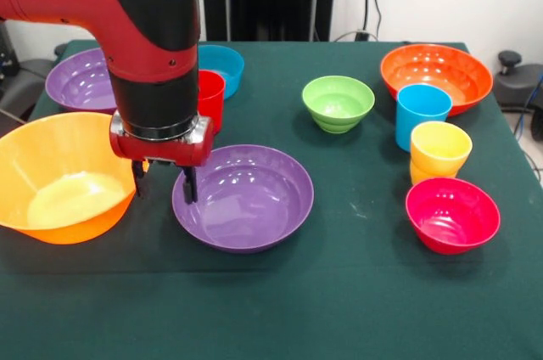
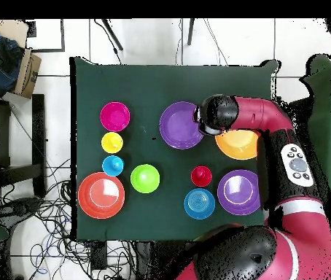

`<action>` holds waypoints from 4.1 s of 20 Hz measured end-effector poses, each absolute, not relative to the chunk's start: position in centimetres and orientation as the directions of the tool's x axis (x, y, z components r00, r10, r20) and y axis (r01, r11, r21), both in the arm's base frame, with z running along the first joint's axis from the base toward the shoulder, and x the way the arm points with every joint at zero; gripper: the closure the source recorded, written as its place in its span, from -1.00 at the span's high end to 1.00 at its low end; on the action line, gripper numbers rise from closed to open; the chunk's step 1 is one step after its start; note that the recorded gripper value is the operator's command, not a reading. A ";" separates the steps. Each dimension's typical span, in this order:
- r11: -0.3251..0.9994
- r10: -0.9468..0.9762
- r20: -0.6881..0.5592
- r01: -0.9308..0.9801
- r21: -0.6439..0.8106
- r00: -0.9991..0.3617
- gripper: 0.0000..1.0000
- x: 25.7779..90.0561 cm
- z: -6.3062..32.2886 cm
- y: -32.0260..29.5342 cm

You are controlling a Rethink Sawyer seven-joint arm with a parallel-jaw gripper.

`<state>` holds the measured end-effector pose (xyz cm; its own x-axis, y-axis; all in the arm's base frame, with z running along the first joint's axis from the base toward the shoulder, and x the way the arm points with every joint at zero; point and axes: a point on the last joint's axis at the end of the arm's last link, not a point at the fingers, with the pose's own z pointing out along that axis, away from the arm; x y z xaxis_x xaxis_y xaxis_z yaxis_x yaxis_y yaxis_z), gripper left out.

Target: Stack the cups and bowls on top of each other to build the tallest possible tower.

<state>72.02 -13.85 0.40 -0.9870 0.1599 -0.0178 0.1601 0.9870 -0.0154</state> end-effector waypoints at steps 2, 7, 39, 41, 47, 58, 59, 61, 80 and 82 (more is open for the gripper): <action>0.987 0.159 -0.022 0.159 -0.018 -0.987 1.00 72.2 0.7 -13.9; 0.987 0.155 -0.032 0.156 -0.025 -0.987 1.00 72.4 1.4 -14.0; 0.994 0.088 -0.088 0.093 -0.056 -0.992 1.00 74.5 5.4 -10.4; 0.994 0.088 -0.089 0.093 -0.057 -0.992 1.00 74.5 5.5 -10.4; 0.994 0.088 -0.089 0.093 -0.058 -0.992 1.00 74.5 5.4 -10.5; 0.994 0.082 -0.083 0.088 -0.070 -0.993 1.00 74.3 5.3 -10.4; 0.994 0.080 -0.082 0.086 -0.073 -0.993 1.00 74.2 5.3 -10.2; 0.994 0.071 -0.078 0.077 -0.081 -0.994 1.00 74.1 5.2 -9.8; 0.989 0.018 -0.073 0.028 -0.143 -0.997 1.00 74.1 6.6 -7.2; 0.988 0.014 -0.071 0.024 -0.154 -0.997 1.00 74.0 6.9 -7.1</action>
<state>73.97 -7.08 6.86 -0.9974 0.0137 -0.0707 0.0245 0.9878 -0.1537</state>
